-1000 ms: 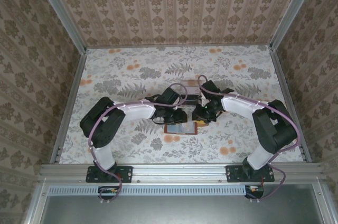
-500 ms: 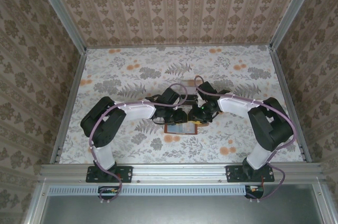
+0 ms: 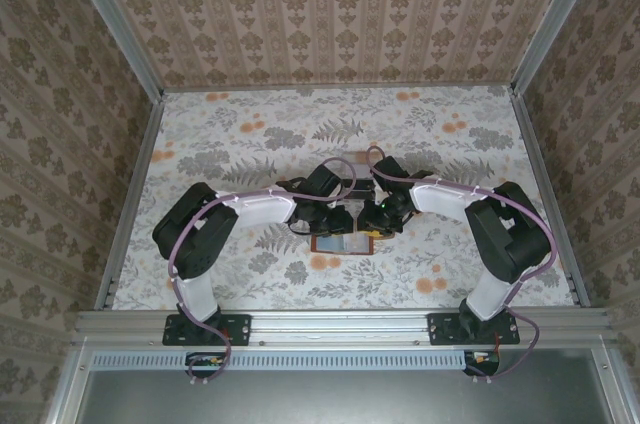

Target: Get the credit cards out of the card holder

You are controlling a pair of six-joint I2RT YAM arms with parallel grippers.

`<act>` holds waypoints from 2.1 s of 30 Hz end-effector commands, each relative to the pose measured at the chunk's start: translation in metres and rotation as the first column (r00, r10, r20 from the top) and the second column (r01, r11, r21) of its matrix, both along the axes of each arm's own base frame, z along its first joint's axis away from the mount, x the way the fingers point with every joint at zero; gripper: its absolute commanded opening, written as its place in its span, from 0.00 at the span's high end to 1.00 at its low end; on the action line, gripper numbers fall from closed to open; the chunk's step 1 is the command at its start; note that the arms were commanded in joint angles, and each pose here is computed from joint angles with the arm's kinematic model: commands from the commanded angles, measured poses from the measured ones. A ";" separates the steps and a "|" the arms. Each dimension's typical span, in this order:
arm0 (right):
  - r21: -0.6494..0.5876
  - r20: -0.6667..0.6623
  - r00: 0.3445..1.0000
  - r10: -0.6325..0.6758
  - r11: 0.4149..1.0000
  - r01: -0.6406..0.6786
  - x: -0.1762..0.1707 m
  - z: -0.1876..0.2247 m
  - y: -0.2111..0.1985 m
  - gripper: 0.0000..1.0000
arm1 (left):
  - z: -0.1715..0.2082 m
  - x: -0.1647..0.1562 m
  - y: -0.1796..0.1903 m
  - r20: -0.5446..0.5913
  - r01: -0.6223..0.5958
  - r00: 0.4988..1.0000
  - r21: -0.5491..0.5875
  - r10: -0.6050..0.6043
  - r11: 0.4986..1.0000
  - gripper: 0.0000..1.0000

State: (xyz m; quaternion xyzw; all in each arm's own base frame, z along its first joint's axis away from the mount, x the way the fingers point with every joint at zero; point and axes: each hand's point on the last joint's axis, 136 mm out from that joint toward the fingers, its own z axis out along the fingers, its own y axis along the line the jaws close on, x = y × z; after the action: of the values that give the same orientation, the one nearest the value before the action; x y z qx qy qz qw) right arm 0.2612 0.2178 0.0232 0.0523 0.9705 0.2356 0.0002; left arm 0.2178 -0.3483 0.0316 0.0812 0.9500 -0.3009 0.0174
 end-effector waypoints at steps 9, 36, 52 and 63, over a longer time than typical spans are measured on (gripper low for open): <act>-0.072 -0.028 1.000 0.010 0.997 -0.012 -0.008 -0.008 -0.011 0.74 | 0.016 0.006 0.009 0.047 -0.011 0.999 0.020 0.010 1.000 0.71; -0.070 -0.033 0.999 0.013 0.997 -0.016 -0.010 -0.008 -0.011 0.74 | -0.010 0.002 0.007 -0.019 -0.026 0.999 0.016 0.026 1.000 0.72; -0.084 -0.036 0.999 0.013 0.996 -0.016 -0.011 -0.009 -0.013 0.74 | -0.002 0.000 0.013 -0.014 -0.036 0.999 -0.008 0.036 0.999 0.88; -0.101 -0.024 1.000 0.014 0.995 -0.016 -0.009 -0.009 -0.016 0.74 | 0.013 -0.002 0.033 0.038 -0.021 0.999 0.074 0.018 0.997 0.90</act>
State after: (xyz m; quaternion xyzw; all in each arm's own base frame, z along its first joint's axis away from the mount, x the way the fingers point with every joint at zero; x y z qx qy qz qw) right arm 0.2602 0.2158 0.0223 0.0496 0.9723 0.2284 0.0001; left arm 0.2202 -0.3309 0.0440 0.0678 0.9518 -0.2973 0.0343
